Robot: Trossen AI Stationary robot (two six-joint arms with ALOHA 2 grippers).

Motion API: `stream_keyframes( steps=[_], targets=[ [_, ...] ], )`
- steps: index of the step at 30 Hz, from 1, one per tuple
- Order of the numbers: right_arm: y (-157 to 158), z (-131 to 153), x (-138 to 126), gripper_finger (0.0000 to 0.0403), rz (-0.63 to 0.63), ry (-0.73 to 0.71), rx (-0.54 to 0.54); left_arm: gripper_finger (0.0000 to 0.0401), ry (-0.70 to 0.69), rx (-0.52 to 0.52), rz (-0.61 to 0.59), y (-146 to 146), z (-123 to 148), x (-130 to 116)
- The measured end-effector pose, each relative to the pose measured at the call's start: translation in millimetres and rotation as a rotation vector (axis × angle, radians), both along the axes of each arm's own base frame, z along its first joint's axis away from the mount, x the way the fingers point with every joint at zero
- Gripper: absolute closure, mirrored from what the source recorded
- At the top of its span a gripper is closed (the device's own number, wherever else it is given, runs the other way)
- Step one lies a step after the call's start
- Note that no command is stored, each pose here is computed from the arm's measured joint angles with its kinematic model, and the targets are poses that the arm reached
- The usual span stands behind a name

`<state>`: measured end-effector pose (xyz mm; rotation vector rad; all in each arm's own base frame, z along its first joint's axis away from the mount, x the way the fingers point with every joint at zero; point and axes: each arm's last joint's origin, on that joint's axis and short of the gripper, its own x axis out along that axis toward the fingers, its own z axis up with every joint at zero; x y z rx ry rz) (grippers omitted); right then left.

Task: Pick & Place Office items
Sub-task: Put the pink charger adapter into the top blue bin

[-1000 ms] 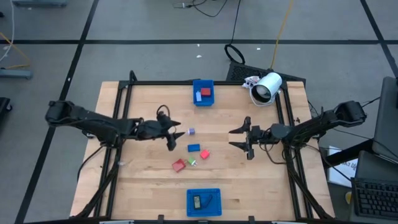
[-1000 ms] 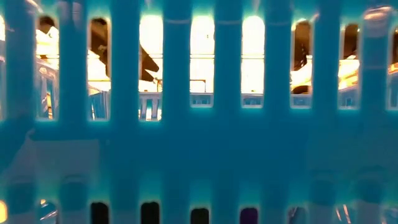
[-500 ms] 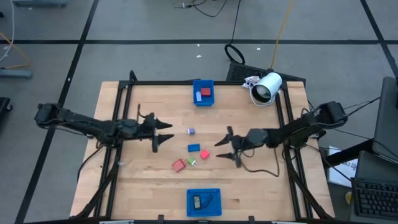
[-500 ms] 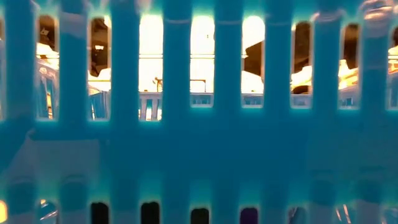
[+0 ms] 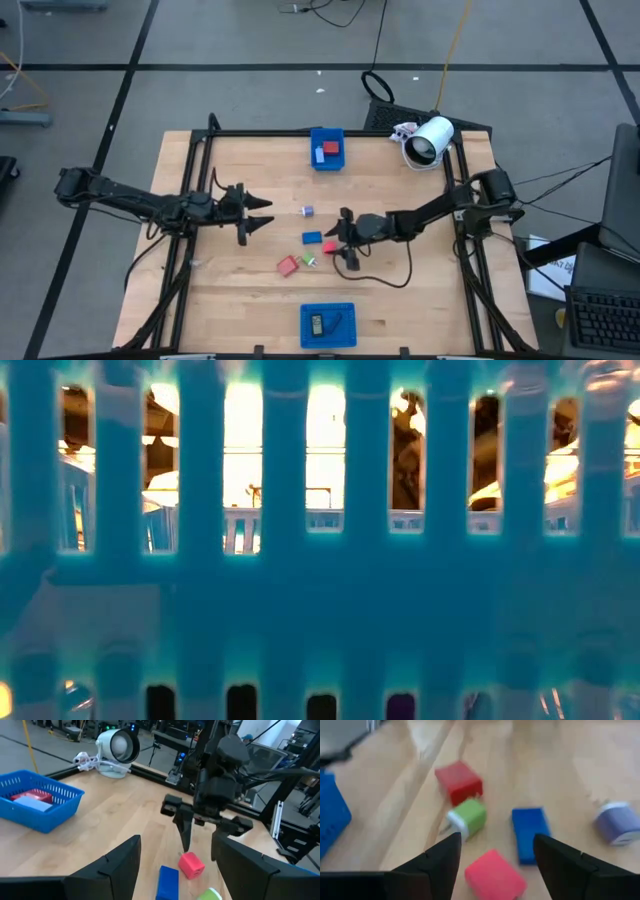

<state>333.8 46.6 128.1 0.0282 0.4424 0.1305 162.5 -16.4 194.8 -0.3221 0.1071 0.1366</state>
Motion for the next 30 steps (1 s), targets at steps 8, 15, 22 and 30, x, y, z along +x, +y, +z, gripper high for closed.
stream_keyframes(
  steps=[8, 15, 22, 30],
  targets=[
    [-1.1, -19.3, -2.6, 0.0134, 0.048, 0.112, -0.011, 0.0150, 0.001, -0.003, 0.001, 0.0, -0.2, 0.0],
    [-0.7, -22.2, -4.7, 0.0153, 0.093, 0.140, -0.051, 0.0150, 0.002, -0.003, 0.001, 0.0, -0.3, -0.1],
    [0.4, -21.9, -4.8, 0.0177, 0.121, 0.138, -0.039, 0.0150, -0.001, -0.029, 0.004, 0.0, -0.3, 0.0],
    [0.4, -22.0, -4.8, 0.0206, 0.135, 0.133, -0.064, 0.0151, -0.009, -0.099, 0.014, 0.0, -0.4, 0.0]
  ],
)
